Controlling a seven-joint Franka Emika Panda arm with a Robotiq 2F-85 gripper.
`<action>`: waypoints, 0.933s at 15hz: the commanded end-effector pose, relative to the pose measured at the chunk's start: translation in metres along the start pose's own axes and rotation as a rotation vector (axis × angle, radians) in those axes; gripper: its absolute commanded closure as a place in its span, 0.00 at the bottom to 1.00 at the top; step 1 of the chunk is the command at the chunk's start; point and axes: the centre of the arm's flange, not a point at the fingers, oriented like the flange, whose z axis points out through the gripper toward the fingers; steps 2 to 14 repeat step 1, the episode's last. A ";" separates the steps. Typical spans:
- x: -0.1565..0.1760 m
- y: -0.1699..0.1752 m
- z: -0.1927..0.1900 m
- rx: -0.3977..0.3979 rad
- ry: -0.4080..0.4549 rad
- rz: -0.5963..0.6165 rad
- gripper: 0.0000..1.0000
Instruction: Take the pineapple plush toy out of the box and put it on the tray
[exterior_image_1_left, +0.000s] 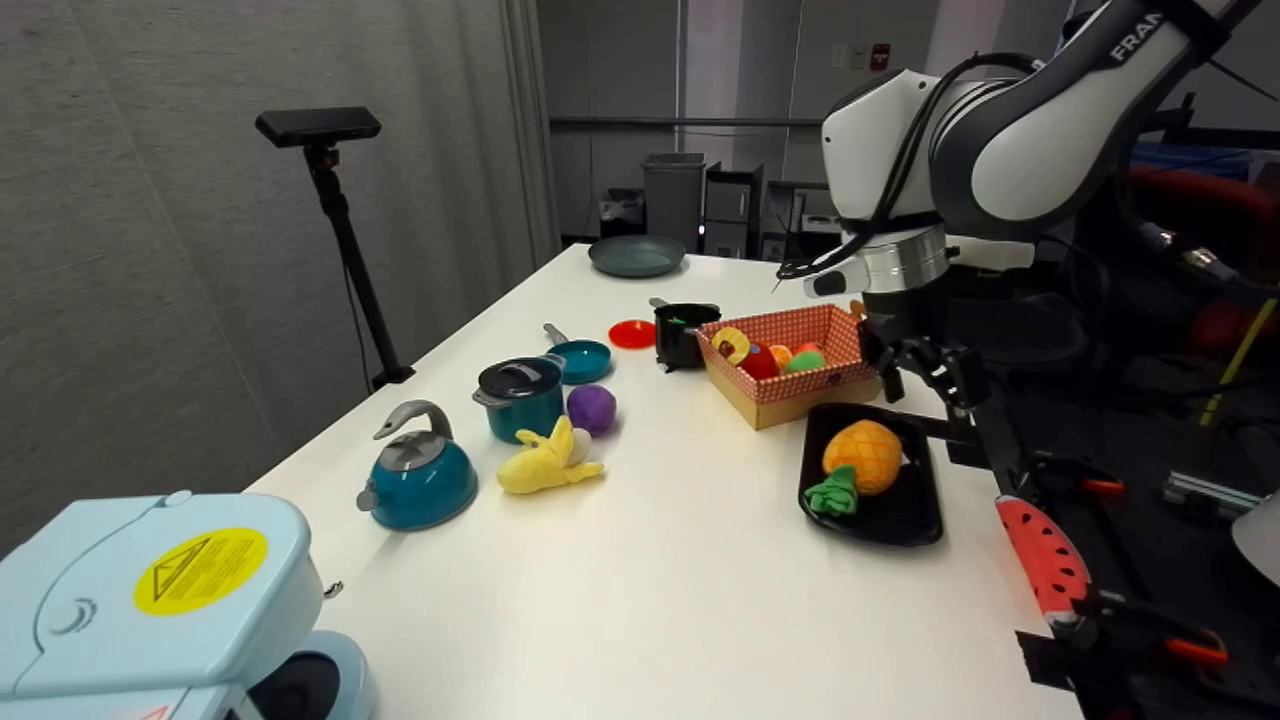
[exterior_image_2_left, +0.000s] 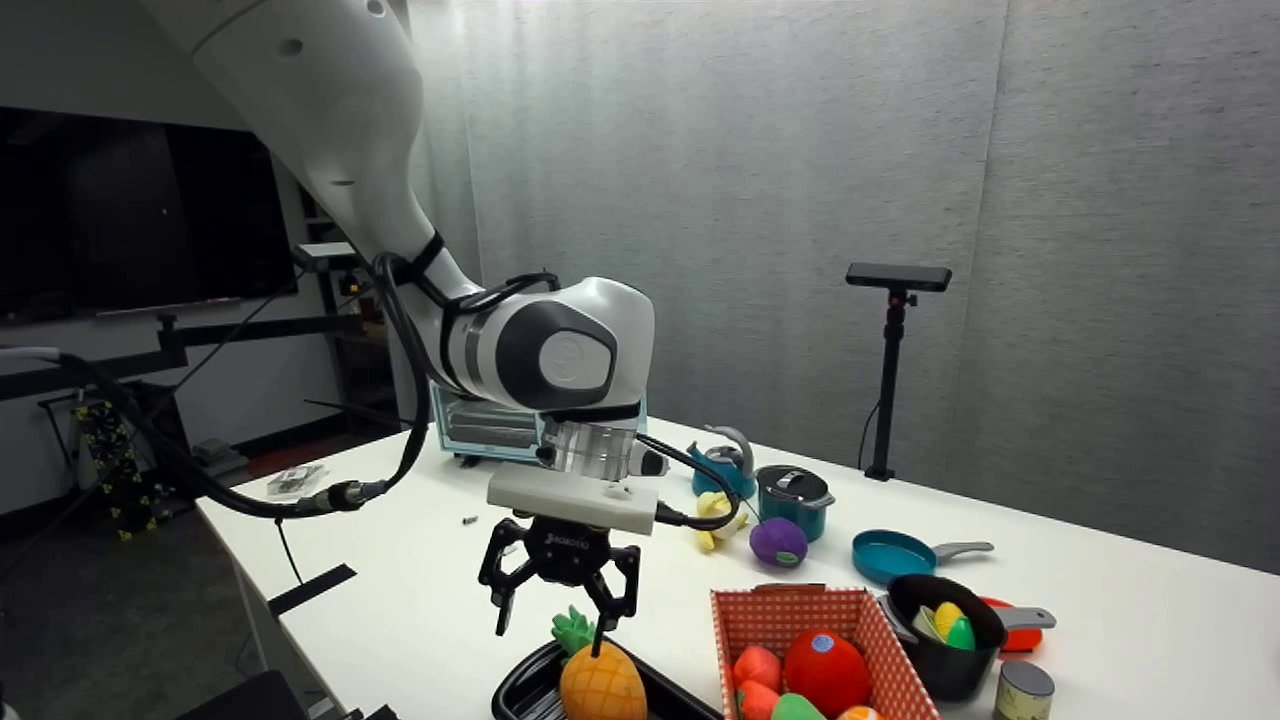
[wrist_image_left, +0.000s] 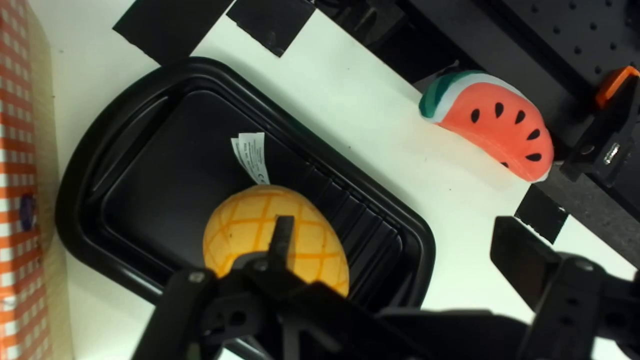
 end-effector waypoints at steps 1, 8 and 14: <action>0.000 0.000 0.000 0.000 0.000 0.000 0.00; 0.000 0.000 0.000 0.000 0.000 0.000 0.00; 0.000 0.000 0.000 0.000 0.000 0.000 0.00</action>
